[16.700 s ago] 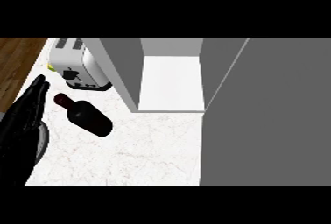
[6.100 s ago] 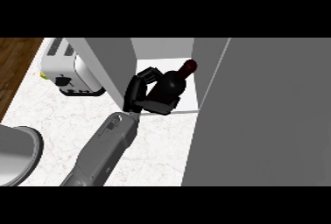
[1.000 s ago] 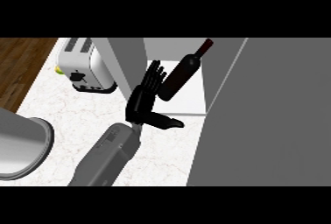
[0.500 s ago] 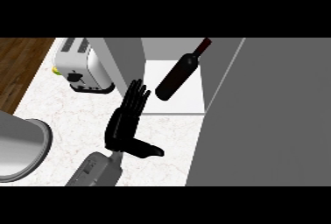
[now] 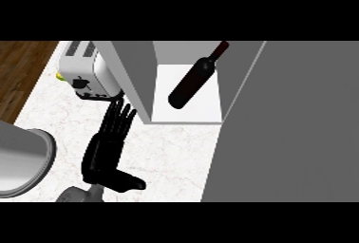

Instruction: Pick up the wine, place it into the cabinet and close the cabinet

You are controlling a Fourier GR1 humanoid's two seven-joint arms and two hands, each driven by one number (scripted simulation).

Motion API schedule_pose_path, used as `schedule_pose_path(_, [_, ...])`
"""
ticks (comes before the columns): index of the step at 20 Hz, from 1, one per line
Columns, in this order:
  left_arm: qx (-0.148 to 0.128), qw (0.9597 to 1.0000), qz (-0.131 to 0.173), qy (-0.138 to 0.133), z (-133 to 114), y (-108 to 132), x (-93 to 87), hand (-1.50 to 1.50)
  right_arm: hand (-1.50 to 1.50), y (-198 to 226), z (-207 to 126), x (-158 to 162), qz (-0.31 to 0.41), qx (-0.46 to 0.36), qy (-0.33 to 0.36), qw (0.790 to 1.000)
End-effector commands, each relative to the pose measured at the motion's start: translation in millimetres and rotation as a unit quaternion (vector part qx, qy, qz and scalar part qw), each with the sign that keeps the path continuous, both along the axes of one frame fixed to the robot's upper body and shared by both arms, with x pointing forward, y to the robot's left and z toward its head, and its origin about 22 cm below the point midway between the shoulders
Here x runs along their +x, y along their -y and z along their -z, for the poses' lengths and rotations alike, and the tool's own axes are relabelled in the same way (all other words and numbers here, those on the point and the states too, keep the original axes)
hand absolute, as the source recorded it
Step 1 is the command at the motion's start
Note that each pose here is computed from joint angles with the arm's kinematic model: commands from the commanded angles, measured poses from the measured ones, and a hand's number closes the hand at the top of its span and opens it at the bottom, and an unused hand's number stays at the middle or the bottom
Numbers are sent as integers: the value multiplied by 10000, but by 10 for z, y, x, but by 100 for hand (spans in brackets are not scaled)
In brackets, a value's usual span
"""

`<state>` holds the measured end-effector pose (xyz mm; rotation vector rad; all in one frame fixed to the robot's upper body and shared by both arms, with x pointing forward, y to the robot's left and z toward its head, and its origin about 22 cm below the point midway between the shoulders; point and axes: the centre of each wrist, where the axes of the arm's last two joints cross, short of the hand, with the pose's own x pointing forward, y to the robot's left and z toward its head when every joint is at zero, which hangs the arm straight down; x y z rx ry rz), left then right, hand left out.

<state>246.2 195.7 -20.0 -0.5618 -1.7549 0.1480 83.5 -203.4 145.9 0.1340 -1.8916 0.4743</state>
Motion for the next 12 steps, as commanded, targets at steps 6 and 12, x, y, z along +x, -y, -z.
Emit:
schedule_pose_path(6, [294,9989,-324,193,-101,-718,-153,-150,150,-87,-414,-318,-1763,221,-583,9824])
schedule_pose_path(12, [369,9979,-491,214,-197,-897,-267,-150,150,-115,-451,-324,-1860,344,-365,9813])
